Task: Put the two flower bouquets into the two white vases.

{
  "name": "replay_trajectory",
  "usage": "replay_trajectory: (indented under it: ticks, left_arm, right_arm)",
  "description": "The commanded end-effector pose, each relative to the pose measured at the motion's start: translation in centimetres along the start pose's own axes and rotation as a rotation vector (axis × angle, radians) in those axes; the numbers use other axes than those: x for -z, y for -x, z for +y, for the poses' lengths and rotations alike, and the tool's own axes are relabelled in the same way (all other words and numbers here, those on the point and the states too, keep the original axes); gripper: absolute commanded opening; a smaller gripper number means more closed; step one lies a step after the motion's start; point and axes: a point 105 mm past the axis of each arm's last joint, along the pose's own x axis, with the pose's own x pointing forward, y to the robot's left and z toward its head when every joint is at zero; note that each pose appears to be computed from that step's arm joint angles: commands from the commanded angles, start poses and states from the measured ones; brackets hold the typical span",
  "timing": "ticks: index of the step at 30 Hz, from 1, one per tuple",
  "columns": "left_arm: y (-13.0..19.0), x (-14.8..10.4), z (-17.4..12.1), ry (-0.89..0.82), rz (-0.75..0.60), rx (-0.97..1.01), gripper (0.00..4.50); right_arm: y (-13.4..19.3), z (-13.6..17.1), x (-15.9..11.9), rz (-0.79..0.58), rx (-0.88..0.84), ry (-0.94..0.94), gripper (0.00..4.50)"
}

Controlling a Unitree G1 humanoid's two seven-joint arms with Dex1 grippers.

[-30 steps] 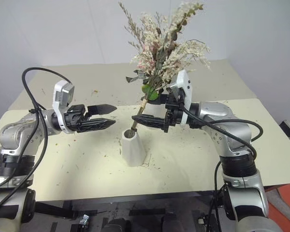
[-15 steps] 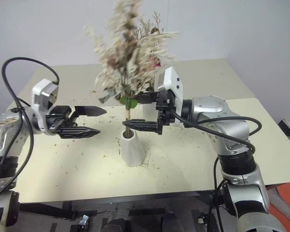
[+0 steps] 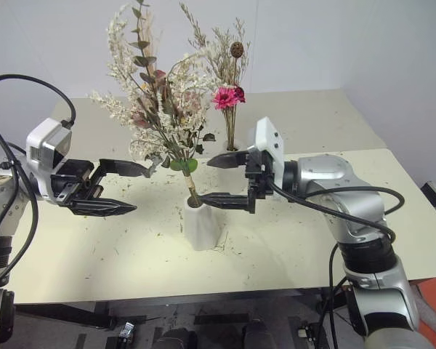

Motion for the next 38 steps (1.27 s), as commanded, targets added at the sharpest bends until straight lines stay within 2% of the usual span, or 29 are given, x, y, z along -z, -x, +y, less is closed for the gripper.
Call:
replay_trajectory:
  ticks: [1,8,17,38]
  left_arm:
    - [0.6,-0.5,-0.2,-0.052,0.030,-0.020,4.48]
    - [1.7,0.2,-0.1,-0.058,0.072,-0.080,4.48]
    - [3.5,0.5,-0.7,-0.041,0.090,-0.164,4.48]
    - [3.1,0.2,-0.6,-0.037,0.075,-0.165,4.48]
  right_arm:
    - [2.8,-0.8,-0.4,0.025,0.083,0.064,4.50]
    - [7.9,-2.5,1.8,0.126,0.234,0.020,4.50]
    - [12.5,-2.0,3.4,0.198,0.354,-0.030,4.50]
    - [13.2,-2.1,2.9,0.201,0.382,-0.019,4.50]
